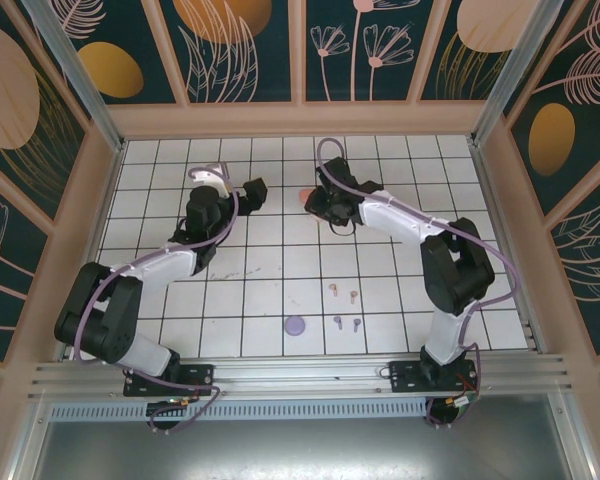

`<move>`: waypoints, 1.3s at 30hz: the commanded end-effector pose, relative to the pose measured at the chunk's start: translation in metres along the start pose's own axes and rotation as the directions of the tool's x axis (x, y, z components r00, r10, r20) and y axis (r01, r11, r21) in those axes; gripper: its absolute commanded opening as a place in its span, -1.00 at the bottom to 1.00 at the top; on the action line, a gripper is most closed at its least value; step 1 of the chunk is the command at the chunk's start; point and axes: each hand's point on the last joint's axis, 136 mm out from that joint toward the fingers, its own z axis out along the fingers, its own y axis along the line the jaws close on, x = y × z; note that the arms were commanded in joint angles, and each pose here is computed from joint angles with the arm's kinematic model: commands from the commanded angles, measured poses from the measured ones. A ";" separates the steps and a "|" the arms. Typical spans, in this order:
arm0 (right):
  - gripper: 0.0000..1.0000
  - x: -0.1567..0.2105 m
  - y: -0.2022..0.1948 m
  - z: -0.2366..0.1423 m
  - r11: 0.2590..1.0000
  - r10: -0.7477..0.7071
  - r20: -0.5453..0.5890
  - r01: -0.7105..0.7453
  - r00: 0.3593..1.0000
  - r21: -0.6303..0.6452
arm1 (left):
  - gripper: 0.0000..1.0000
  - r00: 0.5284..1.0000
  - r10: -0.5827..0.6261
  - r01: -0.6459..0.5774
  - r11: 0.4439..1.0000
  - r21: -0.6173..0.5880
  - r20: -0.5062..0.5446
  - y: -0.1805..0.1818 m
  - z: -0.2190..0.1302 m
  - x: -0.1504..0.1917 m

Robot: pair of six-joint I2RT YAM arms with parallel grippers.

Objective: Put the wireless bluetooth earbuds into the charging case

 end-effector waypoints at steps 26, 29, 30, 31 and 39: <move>-0.24 -0.036 0.022 0.002 0.982 0.113 -0.004 -0.112 0.994 -0.150 | 0.85 0.974 -0.224 0.215 0.862 0.458 -0.036 -0.051 -0.002 0.032; -0.24 -0.039 0.026 0.000 0.978 0.127 -0.006 -0.126 0.992 -0.163 | 0.83 0.971 -0.236 0.220 0.848 0.482 -0.029 -0.054 -0.003 0.029; -0.25 -0.040 0.028 0.000 0.977 0.134 -0.006 -0.133 0.991 -0.168 | 0.83 0.971 -0.238 0.222 0.845 0.486 -0.030 -0.055 -0.003 0.029; -0.25 -0.041 0.029 -0.001 0.975 0.142 -0.005 -0.141 0.990 -0.172 | 0.82 0.970 -0.239 0.223 0.842 0.492 -0.030 -0.056 -0.003 0.029; -0.25 -0.044 0.040 -0.003 0.946 0.231 -0.026 -0.231 0.973 -0.229 | 0.75 0.967 -0.251 0.237 0.804 0.546 -0.051 -0.064 -0.006 0.030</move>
